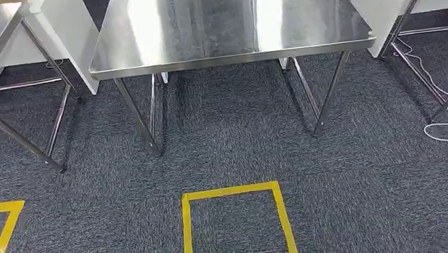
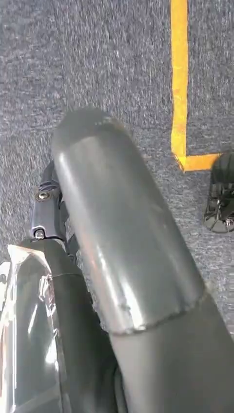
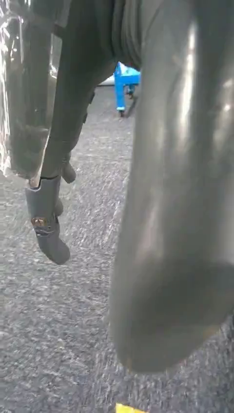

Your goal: Take the parts from the cabinet and place them on the table.

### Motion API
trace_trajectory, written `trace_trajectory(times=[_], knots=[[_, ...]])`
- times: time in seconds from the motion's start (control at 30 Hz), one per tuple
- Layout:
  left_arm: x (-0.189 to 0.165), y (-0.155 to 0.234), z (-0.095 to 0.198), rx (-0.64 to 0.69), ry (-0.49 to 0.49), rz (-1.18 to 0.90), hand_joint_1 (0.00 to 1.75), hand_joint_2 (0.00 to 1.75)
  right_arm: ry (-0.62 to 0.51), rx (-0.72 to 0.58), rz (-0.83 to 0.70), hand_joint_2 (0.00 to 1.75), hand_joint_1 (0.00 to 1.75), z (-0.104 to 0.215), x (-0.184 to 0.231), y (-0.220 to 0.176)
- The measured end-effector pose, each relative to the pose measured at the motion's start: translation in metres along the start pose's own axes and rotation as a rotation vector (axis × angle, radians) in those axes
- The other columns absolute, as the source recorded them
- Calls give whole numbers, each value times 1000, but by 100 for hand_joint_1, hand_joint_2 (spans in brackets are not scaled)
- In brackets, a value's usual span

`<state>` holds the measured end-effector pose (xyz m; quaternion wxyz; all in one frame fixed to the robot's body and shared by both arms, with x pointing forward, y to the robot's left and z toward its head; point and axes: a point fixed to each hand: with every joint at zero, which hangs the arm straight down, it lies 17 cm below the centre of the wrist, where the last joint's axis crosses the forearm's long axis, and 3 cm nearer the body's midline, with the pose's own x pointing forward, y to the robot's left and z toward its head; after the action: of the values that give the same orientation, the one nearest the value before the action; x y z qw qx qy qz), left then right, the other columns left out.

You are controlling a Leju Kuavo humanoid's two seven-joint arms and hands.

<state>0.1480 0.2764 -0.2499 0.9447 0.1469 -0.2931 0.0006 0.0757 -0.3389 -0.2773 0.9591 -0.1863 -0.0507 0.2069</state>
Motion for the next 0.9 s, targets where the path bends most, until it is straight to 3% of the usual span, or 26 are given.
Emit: trace_trajectory(times=[0.9], knots=[[-4, -2, 1, 0, 17, -11, 0, 0, 4, 24, 49, 0, 0, 0, 0, 1]])
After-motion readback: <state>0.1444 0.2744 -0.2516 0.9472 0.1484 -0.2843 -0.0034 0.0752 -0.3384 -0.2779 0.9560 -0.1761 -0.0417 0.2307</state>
